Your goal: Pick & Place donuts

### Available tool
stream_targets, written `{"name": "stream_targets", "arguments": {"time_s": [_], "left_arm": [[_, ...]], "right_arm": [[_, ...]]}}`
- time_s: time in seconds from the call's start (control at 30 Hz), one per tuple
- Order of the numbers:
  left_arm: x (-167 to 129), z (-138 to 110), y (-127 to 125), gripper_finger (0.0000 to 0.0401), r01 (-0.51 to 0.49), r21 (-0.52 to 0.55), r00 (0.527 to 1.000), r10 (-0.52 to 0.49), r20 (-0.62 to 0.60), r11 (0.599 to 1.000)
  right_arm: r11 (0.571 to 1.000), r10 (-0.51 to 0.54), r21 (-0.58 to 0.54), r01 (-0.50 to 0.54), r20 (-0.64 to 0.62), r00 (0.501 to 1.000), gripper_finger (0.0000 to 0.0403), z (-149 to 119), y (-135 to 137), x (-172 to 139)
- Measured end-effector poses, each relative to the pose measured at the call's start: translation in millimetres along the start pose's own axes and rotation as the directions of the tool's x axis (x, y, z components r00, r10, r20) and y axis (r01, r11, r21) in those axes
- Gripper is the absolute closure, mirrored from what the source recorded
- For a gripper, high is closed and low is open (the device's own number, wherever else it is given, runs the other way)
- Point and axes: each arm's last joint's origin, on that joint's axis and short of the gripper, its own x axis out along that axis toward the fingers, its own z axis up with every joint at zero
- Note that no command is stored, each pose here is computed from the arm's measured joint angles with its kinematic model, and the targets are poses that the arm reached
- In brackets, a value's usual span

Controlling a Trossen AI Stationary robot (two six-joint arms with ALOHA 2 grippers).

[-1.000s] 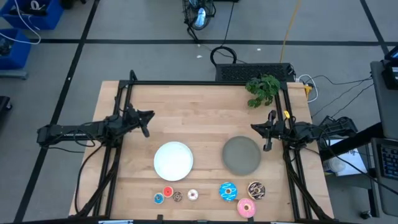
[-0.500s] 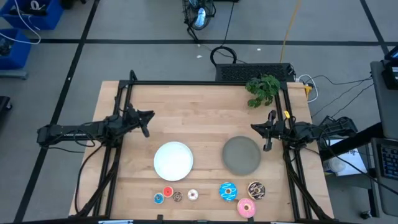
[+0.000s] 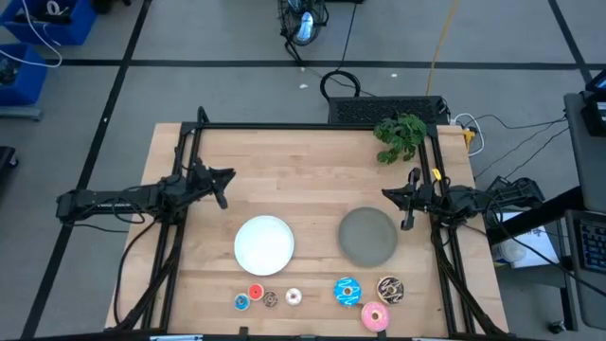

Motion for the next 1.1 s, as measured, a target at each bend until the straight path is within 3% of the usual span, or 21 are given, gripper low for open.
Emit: {"name": "stream_targets", "arguments": {"time_s": [0.2,0.43,0.77,0.93,1.03,1.1], "left_arm": [[0,0,0,0.0338,0.001,-0.014,1.0,-0.001,0.001,1.0],[0,0,-1,0.0339,0.034,-0.275,0.999,-0.037,-0.006,0.961],[0,0,0,0.0339,-0.007,-0.295,1.0,0.006,-0.003,0.956],[0,3,-3,0.0338,0.083,-0.328,0.997,-0.08,0.023,0.941],[-3,22,-9,0.0338,0.273,-0.272,0.962,-0.256,0.099,0.923],[-8,42,-15,0.0338,0.387,-0.289,0.922,-0.367,0.124,0.876]], "right_arm": [[1.0,0.0,0.0,0.0,0.0,1.0,0.0403,0,0,0],[1.0,0.0,0.0,0.0,0.0,1.0,0.0403,0,0,0],[1.0,0.0,0.001,0.0,0.0,1.0,0.0403,0,0,0],[1.0,0.003,0.0,-0.003,0.0,1.0,0.0403,0,0,0],[1.0,0.003,0.0,-0.003,0.0,1.0,0.0403,0,0,0],[1.0,0.003,0.001,-0.003,0.0,1.0,0.0403,0,0,0]]}}
